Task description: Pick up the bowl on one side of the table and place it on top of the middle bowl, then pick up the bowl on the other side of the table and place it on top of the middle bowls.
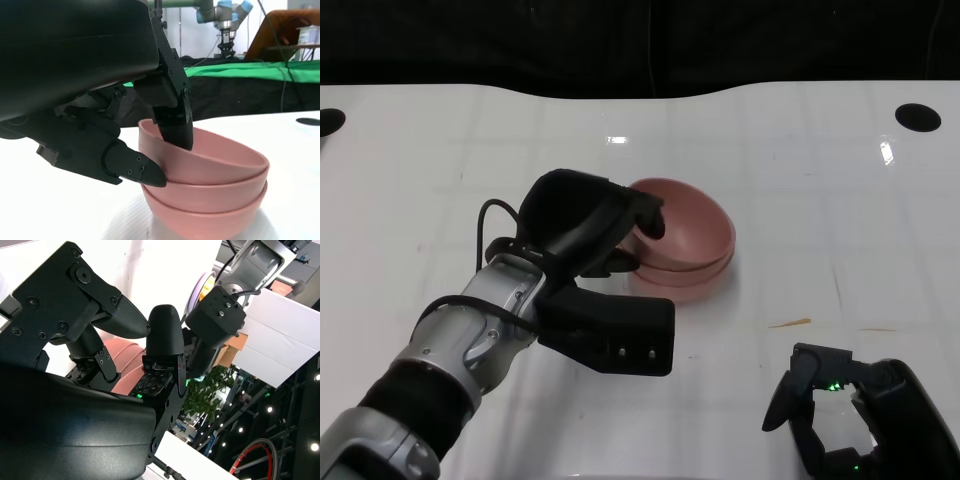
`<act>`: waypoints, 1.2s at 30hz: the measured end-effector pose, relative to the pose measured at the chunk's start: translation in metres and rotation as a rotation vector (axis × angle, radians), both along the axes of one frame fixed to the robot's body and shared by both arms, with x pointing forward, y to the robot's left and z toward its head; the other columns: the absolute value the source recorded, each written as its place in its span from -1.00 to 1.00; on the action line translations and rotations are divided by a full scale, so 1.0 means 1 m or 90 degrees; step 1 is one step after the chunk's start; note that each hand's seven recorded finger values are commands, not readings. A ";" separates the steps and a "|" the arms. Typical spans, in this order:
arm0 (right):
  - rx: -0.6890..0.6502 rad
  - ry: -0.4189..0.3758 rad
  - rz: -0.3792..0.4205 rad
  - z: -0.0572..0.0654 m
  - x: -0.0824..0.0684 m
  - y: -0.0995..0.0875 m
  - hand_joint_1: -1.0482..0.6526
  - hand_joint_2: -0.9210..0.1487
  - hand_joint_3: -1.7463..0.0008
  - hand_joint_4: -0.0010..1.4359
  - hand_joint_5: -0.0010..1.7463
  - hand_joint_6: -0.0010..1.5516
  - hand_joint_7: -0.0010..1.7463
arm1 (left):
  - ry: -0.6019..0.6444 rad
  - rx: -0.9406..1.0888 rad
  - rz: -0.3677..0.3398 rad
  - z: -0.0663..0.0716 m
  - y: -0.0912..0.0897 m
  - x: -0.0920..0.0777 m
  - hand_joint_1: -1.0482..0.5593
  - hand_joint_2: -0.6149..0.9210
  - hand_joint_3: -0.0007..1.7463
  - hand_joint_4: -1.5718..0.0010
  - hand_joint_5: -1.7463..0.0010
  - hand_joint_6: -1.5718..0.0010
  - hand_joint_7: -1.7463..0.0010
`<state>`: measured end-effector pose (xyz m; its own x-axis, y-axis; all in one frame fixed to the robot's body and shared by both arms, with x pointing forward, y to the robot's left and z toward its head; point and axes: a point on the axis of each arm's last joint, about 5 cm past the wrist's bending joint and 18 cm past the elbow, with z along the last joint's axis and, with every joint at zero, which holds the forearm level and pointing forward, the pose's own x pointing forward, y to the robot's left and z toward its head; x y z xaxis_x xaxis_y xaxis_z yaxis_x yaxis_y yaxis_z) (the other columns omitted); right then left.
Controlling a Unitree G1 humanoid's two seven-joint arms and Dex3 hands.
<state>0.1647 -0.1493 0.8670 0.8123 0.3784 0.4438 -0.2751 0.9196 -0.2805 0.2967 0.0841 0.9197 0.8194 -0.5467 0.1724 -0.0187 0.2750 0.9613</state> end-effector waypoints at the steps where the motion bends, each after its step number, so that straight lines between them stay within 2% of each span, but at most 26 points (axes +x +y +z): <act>1: 0.000 0.000 0.000 0.000 0.000 0.000 0.03 0.16 -0.69 0.31 1.00 0.13 0.65 | -0.003 0.001 0.001 0.003 0.000 0.000 -0.15 1.00 -0.89 0.40 -0.09 0.17 0.82; 5: -0.001 0.001 0.000 0.000 0.000 0.000 0.03 0.16 -0.69 0.32 1.00 0.13 0.65 | -0.014 0.003 0.006 0.011 0.002 -0.002 -0.23 1.00 -0.90 0.67 0.15 0.36 0.96; 10: -0.001 0.001 0.001 0.000 0.000 -0.001 0.03 0.15 -0.69 0.33 1.00 0.13 0.66 | -0.013 -0.006 0.011 0.016 0.005 -0.011 -0.32 0.99 -0.92 0.95 0.27 0.56 1.00; 15: 0.001 0.008 0.002 -0.001 0.000 -0.001 0.04 0.16 -0.70 0.30 1.00 0.13 0.65 | -0.022 -0.026 0.012 0.022 0.016 -0.025 -0.39 1.00 -0.91 1.00 0.29 0.60 1.00; 20: 0.007 0.019 0.004 0.000 0.001 -0.001 0.02 0.13 -0.69 0.28 1.00 0.13 0.64 | -0.025 -0.060 0.019 0.026 0.032 -0.039 -0.34 1.00 -0.89 0.99 0.24 0.58 0.99; 25: 0.008 0.025 0.001 0.001 0.000 0.001 0.04 0.11 -0.66 0.29 1.00 0.12 0.65 | -0.031 -0.118 0.019 0.022 0.057 -0.062 -0.29 1.00 -0.80 0.96 0.20 0.53 0.97; 29: 0.006 0.025 0.000 0.001 -0.001 0.001 0.04 0.10 -0.65 0.28 1.00 0.11 0.65 | -0.041 -0.204 0.022 0.015 0.073 -0.078 -0.19 1.00 -0.83 0.79 0.12 0.39 0.92; 30: 0.006 0.025 -0.001 0.000 -0.001 0.001 0.04 0.10 -0.64 0.28 1.00 0.10 0.65 | -0.052 -0.229 0.017 0.013 0.076 -0.081 -0.15 1.00 -0.83 0.65 0.02 0.26 0.85; 33: 0.006 0.024 -0.001 0.001 -0.001 0.001 0.04 0.11 -0.64 0.27 1.00 0.10 0.66 | -0.075 -0.310 0.003 0.005 0.085 -0.089 -0.01 0.99 -0.85 0.38 -0.17 0.02 0.69; 35: 0.006 0.023 -0.003 0.001 -0.001 0.001 0.03 0.11 -0.64 0.26 1.00 0.10 0.66 | -0.075 -0.374 -0.009 -0.005 0.090 -0.095 0.03 1.00 -0.84 0.27 -0.21 0.09 0.36; 36: 0.006 0.023 -0.003 0.001 -0.001 0.001 0.03 0.11 -0.64 0.26 1.00 0.10 0.65 | -0.072 -0.405 -0.012 -0.010 0.091 -0.099 0.02 1.00 -0.83 0.25 -0.23 0.11 0.28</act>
